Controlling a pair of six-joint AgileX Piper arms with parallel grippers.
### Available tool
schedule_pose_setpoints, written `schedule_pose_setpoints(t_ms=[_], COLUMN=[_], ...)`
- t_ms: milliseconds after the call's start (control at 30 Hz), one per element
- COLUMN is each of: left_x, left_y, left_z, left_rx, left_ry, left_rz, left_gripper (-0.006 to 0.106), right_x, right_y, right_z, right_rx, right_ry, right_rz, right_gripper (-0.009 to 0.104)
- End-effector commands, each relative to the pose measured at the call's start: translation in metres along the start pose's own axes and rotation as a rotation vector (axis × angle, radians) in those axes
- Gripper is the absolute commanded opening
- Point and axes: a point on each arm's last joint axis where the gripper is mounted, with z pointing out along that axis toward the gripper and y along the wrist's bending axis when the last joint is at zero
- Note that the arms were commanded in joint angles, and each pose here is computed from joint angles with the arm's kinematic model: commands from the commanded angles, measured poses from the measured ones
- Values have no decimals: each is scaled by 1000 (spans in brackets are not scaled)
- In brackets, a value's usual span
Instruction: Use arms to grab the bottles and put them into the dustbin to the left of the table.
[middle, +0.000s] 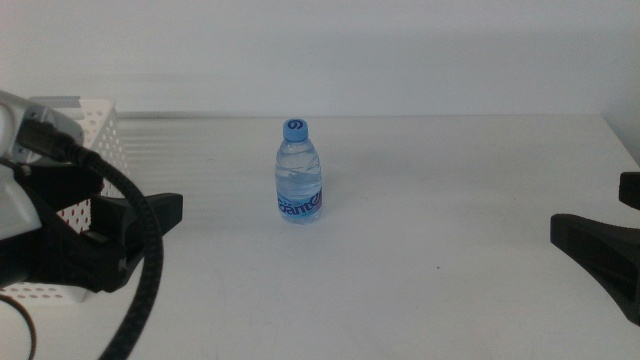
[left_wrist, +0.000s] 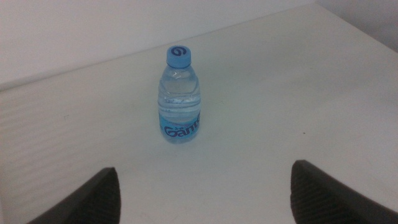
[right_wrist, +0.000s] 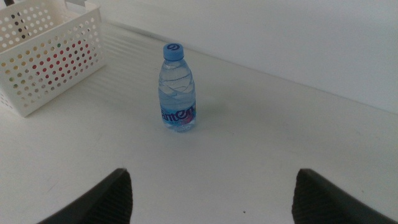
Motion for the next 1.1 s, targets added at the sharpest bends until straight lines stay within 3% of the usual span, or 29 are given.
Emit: schedule_pose_setpoints(t_ms=[0, 300, 667, 1067], left_x=[-17, -41, -100, -61], left_y=[-1, 2, 8, 14], left_z=[-6, 7, 70, 148], left_rx=[0, -21, -61, -95], left_ry=[-129, -216, -313, -312], left_rz=[-16, -9, 24, 44], left_gripper=[90, 90, 90, 90], right_x=[-17, -17, -17, -17], right_y=[1, 1, 1, 1], right_z=[-6, -6, -6, -6], right_rx=[-3, -3, -3, -3], right_ry=[-100, -100, -100, -100], right_rz=[-15, -15, -15, -15], right_gripper=[67, 67, 67, 67])
